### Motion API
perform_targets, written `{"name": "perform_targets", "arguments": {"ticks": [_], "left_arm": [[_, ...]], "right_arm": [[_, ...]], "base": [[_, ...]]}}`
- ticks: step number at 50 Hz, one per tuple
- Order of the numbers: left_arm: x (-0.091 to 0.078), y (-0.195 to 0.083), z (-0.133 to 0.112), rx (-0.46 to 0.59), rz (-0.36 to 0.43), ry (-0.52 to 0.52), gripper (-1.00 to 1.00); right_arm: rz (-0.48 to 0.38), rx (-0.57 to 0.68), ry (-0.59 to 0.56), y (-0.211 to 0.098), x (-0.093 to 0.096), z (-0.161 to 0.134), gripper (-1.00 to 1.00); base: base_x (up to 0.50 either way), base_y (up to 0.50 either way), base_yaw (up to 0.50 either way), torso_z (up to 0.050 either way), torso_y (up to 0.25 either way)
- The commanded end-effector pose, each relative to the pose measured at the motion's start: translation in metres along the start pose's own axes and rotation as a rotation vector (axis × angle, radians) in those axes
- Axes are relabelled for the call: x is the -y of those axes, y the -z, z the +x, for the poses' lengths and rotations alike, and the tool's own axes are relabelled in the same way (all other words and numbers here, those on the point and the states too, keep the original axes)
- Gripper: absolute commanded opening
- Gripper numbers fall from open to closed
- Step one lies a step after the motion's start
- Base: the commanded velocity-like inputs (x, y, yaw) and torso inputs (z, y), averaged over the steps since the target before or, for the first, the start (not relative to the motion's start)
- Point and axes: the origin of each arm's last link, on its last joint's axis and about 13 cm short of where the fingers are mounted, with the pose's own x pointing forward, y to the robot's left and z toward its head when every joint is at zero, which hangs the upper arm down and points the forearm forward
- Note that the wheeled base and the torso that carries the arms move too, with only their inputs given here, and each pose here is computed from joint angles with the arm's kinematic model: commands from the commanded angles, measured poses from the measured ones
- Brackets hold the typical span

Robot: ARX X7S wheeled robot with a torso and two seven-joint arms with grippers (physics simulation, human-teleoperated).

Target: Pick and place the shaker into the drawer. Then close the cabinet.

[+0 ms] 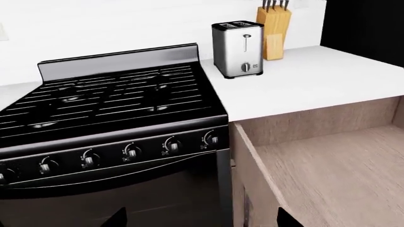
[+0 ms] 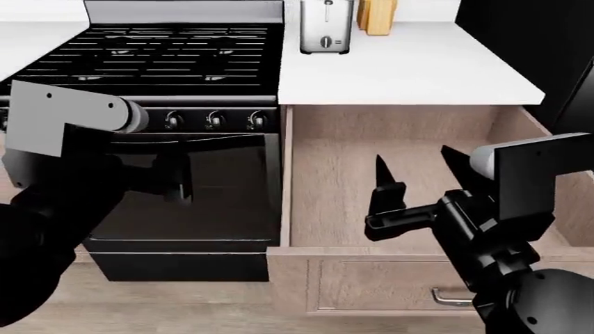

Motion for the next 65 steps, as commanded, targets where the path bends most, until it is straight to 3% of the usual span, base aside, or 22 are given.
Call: {"name": "perform_targets", "arguments": {"ticks": [1, 65], "left_arm": [[0.0000, 0.0007, -0.0004, -0.001, 0.000, 0.001, 1.00], [0.0002, 0.0058, 0.0007, -0.014, -0.005, 0.003, 1.00]], "right_arm": [[0.000, -0.002, 0.001, 0.0007, 0.0001, -0.0003, 1.00], [0.008, -0.009, -0.002, 0.0043, -0.0008, -0.0006, 1.00]], "base": [[0.00, 0.50, 0.00, 0.000, 0.000], [0.00, 0.50, 0.00, 0.000, 0.000]]}}
